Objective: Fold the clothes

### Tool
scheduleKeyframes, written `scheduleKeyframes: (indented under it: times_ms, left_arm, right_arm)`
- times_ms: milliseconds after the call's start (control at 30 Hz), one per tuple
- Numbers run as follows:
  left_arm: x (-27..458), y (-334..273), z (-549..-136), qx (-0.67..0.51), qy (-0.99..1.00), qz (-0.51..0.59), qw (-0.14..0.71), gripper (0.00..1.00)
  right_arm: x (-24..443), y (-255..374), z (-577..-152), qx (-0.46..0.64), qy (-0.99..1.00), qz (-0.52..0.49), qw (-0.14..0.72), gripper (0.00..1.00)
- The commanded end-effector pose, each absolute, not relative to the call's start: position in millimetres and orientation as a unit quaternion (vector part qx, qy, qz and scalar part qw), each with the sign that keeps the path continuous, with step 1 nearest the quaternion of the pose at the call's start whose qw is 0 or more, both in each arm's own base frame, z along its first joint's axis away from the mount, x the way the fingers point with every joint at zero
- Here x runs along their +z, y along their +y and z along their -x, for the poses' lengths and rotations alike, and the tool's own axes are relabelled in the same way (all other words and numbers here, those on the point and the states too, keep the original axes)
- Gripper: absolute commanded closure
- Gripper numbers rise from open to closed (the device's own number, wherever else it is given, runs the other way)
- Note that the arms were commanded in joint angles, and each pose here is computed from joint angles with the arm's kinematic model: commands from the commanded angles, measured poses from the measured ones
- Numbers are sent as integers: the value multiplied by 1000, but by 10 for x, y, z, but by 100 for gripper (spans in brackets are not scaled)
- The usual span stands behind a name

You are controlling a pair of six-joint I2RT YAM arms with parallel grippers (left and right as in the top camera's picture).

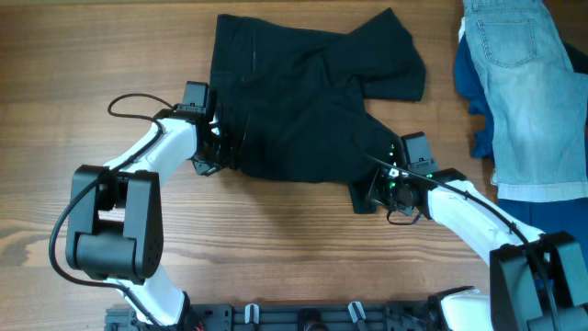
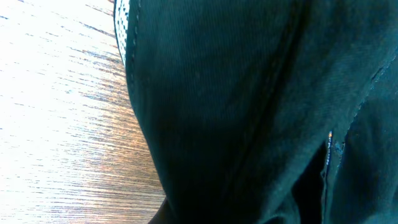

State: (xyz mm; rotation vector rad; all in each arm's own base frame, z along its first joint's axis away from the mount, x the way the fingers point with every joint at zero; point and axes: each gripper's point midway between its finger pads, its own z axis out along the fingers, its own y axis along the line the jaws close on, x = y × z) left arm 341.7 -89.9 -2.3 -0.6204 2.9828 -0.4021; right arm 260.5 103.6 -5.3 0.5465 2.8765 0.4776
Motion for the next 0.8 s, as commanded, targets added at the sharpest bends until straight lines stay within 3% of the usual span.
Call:
scheduleKeyframes:
  times_ms: [0,200,400,567,767]
  left_arm:
    - [-144,-941,-3289,-129,972,195,8,96]
    - [-132,-981,-3295,-141,971,194,7,96]
    - [181,-1184,-3600,-210,962,162,69,96]
    - [1005,-1178,-3941,-228,946,142,183,96]
    - [2102,-941,-3976,-200,917,145,314,96]
  right_arm:
    - [-192,1035,-2436,151,971,-175,56,96]
    - [-82,904,-2617,127,968,-196,94,96]
    - [1007,670,-3386,94,949,-185,239,96]
    - [1994,653,-3814,87,927,-144,335,95]
    - [2394,514,-3945,62,912,-145,380,96]
